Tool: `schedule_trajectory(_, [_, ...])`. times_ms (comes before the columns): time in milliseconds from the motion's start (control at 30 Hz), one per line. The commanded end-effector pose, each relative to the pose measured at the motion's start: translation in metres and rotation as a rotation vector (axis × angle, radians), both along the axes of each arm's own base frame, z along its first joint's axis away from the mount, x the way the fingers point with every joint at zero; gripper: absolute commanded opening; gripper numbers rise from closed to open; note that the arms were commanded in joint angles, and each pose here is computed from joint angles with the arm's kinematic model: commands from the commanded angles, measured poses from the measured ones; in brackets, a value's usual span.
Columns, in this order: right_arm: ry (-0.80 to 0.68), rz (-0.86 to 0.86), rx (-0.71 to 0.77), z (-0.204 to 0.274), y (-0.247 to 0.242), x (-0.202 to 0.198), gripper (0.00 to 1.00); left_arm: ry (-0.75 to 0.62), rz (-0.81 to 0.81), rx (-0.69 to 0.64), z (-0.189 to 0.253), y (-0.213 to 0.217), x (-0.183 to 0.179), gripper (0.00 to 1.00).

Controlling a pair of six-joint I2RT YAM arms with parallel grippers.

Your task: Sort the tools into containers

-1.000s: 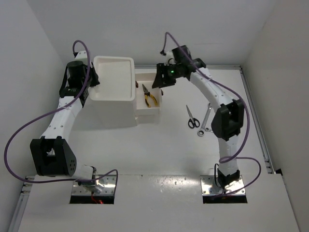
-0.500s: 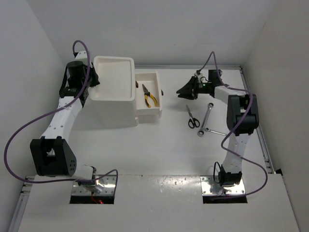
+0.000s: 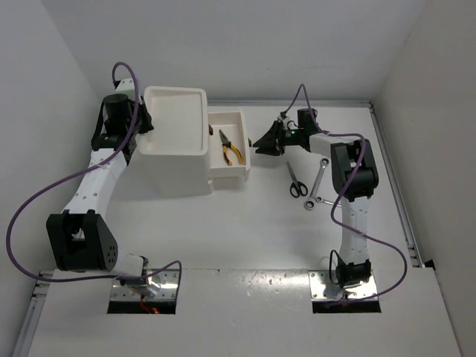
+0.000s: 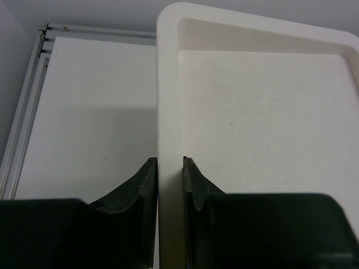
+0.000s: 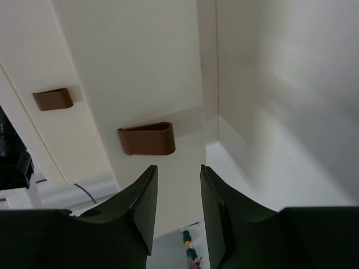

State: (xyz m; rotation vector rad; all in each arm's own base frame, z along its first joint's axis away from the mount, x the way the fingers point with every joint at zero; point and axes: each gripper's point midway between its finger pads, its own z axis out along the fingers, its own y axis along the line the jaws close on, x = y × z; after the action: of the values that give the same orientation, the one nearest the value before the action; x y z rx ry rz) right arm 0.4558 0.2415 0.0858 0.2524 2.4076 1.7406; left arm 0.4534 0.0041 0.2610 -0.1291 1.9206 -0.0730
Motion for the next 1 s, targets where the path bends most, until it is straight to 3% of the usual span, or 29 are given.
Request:
schedule_trajectory(0, [-0.084,0.045,0.038,0.021,0.024,0.009,0.37,0.319,-0.069,-0.090,-0.102,-0.023,-0.033,0.00])
schedule_trajectory(267, [-0.153,0.152,0.070,0.043,0.068,-0.004,0.38,0.339,-0.082,-0.082,-0.113,-0.026,-0.036,0.00])
schedule_trajectory(967, [-0.151,0.311,0.171,0.038,0.158,-0.026,0.39,0.358,-0.118,-0.090,-0.120,-0.038,-0.041,0.00])
